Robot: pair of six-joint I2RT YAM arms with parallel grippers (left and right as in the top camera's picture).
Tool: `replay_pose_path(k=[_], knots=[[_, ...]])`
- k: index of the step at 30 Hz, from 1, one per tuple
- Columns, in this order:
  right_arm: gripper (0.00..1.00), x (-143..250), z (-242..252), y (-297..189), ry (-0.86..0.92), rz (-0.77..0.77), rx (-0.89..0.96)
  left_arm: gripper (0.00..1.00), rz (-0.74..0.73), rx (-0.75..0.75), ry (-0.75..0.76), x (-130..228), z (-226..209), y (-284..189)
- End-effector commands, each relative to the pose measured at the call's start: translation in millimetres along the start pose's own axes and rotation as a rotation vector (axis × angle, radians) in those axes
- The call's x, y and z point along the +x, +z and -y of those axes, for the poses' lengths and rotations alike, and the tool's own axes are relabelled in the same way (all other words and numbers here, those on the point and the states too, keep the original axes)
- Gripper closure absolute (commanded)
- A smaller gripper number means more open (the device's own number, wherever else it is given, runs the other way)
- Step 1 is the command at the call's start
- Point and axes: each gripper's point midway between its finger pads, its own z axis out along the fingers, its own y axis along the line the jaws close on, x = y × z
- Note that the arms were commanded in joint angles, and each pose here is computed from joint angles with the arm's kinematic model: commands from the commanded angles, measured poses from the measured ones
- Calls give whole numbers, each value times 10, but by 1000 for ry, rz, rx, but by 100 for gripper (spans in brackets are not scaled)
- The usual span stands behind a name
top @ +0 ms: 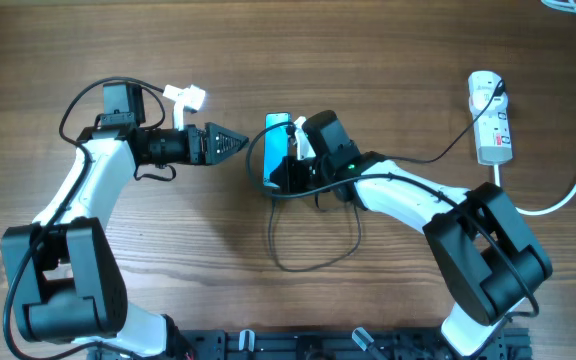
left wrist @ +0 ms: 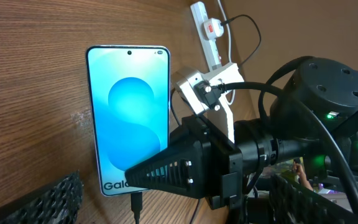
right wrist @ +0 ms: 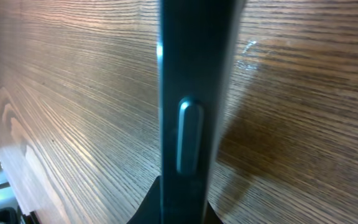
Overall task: Plug charger to phone and switch on socket
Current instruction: 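Lower the phone flat onto the table with the right gripper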
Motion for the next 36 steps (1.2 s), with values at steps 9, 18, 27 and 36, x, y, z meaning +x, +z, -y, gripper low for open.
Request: replay_pose_path(k=[9,18,27,36], knots=[[92,-32,99,10,-9,10,51,0,5,0,12,-10,21,-15],[91,104,180,4,19,-42,84,0,5,1,11,-9,20,-13],[90,114,185,3,21,-46,86,0,5,0,12,-10,21,-15],[68,113,186,3,21,-45,87,0,5,0,12,-10,21,-15]])
